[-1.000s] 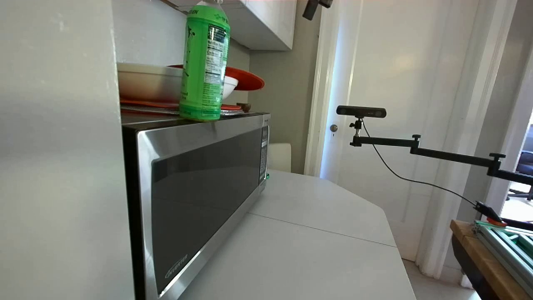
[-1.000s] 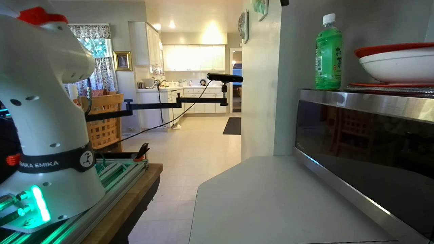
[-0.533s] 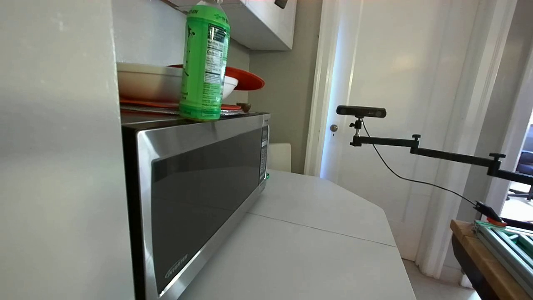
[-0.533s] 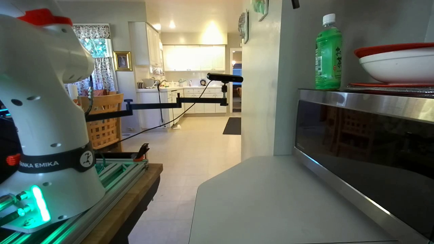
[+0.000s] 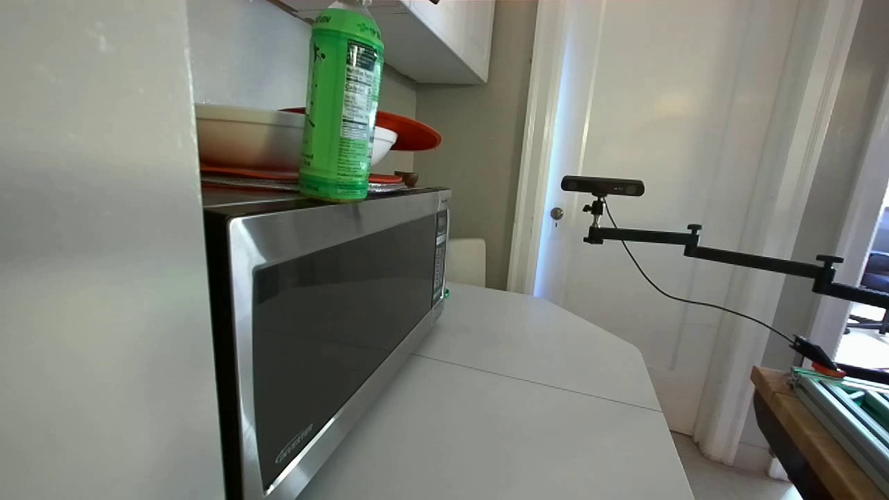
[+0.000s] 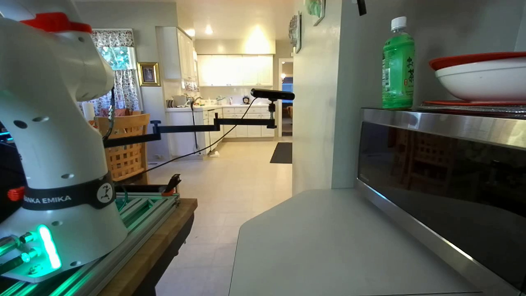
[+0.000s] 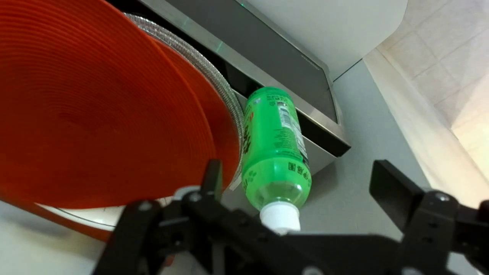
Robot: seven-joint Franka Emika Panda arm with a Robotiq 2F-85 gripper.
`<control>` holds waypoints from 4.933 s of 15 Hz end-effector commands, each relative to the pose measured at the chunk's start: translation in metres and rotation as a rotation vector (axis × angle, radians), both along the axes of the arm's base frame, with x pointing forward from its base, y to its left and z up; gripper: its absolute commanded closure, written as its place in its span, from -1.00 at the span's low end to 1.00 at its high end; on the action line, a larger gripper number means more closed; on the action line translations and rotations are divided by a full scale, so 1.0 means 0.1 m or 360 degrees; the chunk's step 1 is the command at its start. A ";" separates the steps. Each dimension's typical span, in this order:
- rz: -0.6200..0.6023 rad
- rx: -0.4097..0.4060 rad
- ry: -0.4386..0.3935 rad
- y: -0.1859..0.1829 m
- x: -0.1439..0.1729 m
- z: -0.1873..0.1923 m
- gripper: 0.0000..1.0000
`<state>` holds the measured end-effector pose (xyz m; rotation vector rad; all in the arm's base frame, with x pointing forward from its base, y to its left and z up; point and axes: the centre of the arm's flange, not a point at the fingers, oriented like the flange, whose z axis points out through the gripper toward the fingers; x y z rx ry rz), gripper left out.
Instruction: Put the green bottle on the counter.
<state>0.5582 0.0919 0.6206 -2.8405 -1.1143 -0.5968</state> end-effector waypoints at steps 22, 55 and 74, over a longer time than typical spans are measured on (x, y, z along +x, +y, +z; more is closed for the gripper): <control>0.0110 0.0182 -0.0114 0.35 0.53 -0.29 -1.00; -0.0052 0.0005 0.0141 -0.81 -0.58 -0.29 0.76; -0.0597 0.0209 0.0098 -2.54 -0.40 -1.87 0.76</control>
